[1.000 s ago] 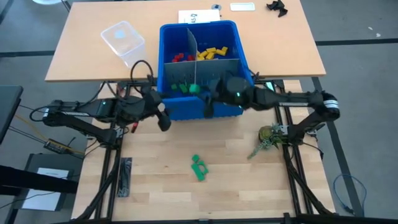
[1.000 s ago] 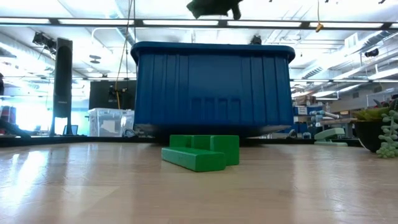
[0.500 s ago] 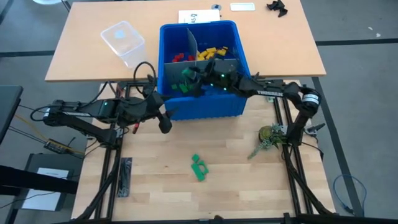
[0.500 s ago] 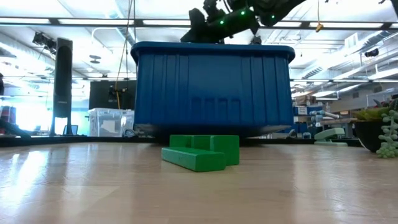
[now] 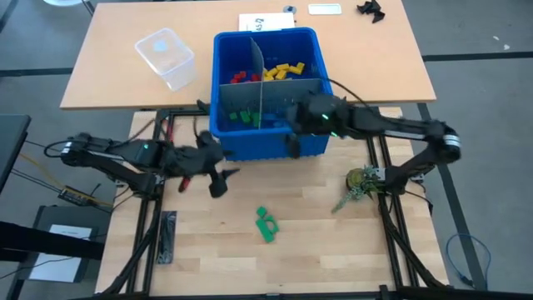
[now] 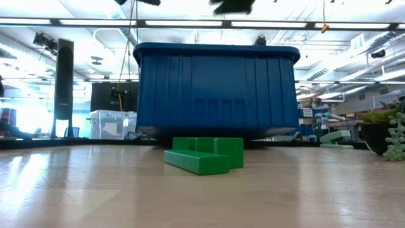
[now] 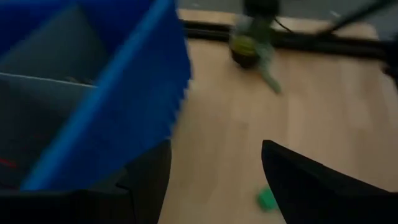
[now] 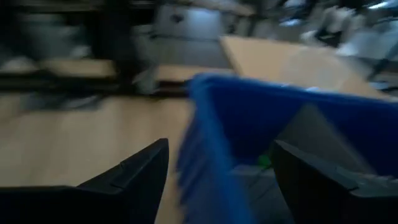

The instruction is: Sort Items/Unsort Items

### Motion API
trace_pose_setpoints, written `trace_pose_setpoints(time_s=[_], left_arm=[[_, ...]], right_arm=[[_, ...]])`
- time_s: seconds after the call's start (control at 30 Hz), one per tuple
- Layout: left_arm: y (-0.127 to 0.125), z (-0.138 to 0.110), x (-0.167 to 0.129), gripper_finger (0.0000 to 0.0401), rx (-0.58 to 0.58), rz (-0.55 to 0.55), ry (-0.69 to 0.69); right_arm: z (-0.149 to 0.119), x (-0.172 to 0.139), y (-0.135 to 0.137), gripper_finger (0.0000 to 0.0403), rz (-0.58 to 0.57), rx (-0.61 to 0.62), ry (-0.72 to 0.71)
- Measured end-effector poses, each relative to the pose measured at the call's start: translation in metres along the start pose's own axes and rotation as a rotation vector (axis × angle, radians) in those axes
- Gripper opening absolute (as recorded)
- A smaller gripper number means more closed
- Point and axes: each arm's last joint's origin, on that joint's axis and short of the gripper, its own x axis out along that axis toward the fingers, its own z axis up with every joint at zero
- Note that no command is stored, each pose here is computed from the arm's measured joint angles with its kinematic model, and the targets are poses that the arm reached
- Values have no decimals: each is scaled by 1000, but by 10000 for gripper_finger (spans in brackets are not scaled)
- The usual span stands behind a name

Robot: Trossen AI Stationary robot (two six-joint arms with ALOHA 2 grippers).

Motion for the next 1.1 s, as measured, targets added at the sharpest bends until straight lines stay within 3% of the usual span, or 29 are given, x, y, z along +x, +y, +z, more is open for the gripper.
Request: trace_pose_setpoints(time_s=[0.17,0.3,0.43,0.63,1.1], left_arm=[[-31,-13,30,259,100,-77,104],[-51,-30,64,259,205,-121,228],[-67,-49,102,259,323,-175,330],[-86,-72,145,259,478,-316,379],[-75,-114,212,259,567,-420,529]], right_arm=[[0,-43,35,271,143,38,87],[-4,-58,58,266,204,52,150],[-9,-61,76,263,193,12,206],[-19,-52,93,259,130,-40,239],[-49,-35,103,256,118,-26,323]])
